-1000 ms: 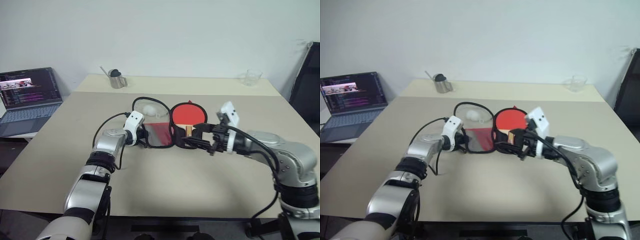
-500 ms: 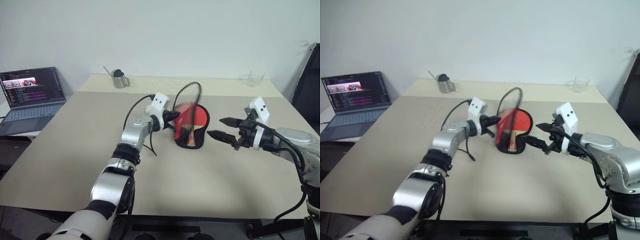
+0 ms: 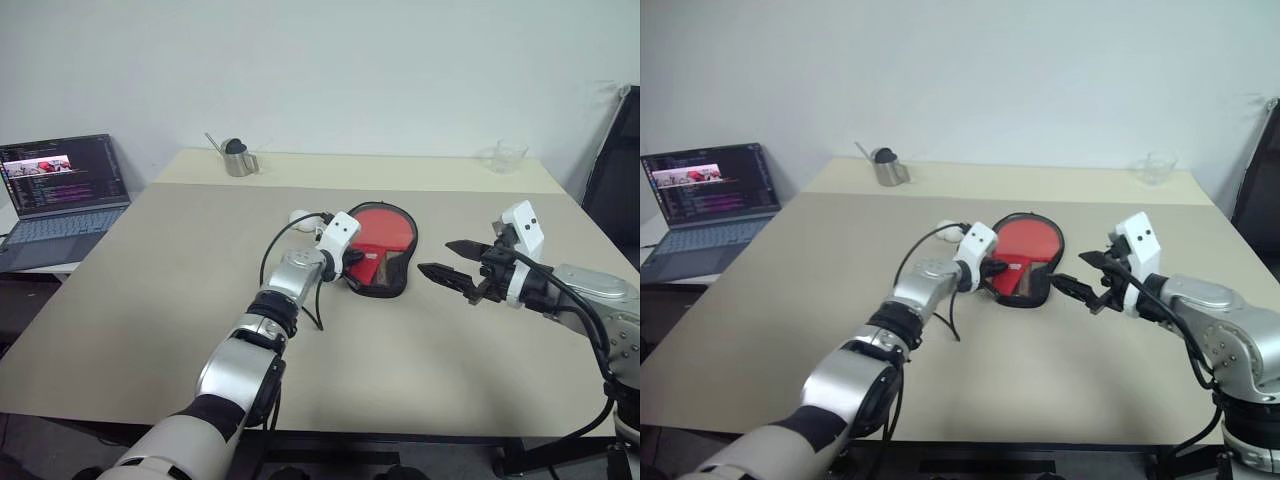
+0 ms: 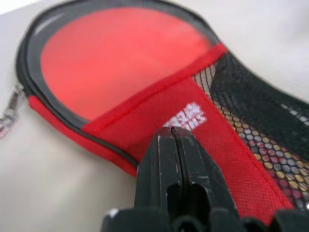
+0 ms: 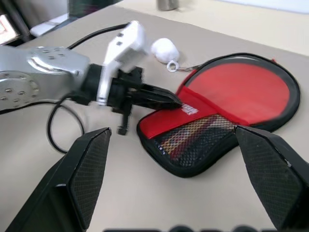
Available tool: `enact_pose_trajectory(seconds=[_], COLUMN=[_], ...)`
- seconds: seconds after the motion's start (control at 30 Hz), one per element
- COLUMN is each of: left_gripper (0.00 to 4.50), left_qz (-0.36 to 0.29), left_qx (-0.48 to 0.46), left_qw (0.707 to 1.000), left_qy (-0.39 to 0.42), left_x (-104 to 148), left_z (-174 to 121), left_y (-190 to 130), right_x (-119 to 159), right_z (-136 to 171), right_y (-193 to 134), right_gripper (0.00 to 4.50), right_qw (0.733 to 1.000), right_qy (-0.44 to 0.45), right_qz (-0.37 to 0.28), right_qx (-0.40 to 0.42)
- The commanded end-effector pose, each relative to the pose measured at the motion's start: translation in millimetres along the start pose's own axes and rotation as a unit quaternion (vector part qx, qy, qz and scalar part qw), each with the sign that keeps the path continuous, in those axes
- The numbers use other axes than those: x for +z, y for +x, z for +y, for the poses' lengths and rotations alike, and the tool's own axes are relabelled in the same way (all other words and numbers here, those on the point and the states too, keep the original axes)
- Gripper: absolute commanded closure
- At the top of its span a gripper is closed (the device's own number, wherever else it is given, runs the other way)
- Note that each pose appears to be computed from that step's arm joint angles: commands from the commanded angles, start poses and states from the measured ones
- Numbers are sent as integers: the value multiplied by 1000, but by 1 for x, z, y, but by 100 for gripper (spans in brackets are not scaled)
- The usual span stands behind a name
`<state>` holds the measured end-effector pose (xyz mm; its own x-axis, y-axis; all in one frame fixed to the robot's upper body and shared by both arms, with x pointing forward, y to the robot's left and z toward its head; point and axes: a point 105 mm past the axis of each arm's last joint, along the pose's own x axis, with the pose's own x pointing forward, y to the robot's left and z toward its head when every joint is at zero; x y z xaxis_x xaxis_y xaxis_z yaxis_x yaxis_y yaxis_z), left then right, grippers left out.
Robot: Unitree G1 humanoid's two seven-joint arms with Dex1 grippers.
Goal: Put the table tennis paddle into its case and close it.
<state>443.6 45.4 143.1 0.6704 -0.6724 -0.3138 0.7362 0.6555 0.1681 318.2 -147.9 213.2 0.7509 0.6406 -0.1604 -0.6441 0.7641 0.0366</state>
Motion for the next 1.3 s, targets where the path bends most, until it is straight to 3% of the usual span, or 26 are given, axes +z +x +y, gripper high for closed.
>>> enact_pose_trajectory(seconds=[0.03, 0.2, 0.3, 0.7, 0.93, 1.07, 1.3], left_gripper=[447, 447, 447, 447, 447, 361, 114], left_qz=[-68, -130, -127, -105, -111, -101, -90], left_qx=[-98, -171, -164, -166, -184, -188, -173], left_qw=[992, 973, 975, 979, 976, 976, 980], left_qy=[49, 81, 80, 62, 46, 35, 38], left_x=[37, 59, 55, 33, 36, 33, 28], left_z=[0, 13, 22, 1, -6, -5, 0], left_y=[-34, -106, -127, -142, -149, -155, -156], right_x=[-7, -29, -41, -71, -83, -77, -78], right_z=[-15, -32, -38, -46, -28, -21, -13], right_y=[10, 40, 56, 83, 93, 97, 103], right_gripper=[0, 0, 0, 0, 0, 0, 0], right_qw=[998, 982, 973, 949, 943, 942, 943], right_qy=[42, 148, 182, 271, 305, 315, 315], right_qz=[11, 30, 40, 56, 72, 63, 69], right_qx=[-51, -115, -139, -148, -113, -96, -85])
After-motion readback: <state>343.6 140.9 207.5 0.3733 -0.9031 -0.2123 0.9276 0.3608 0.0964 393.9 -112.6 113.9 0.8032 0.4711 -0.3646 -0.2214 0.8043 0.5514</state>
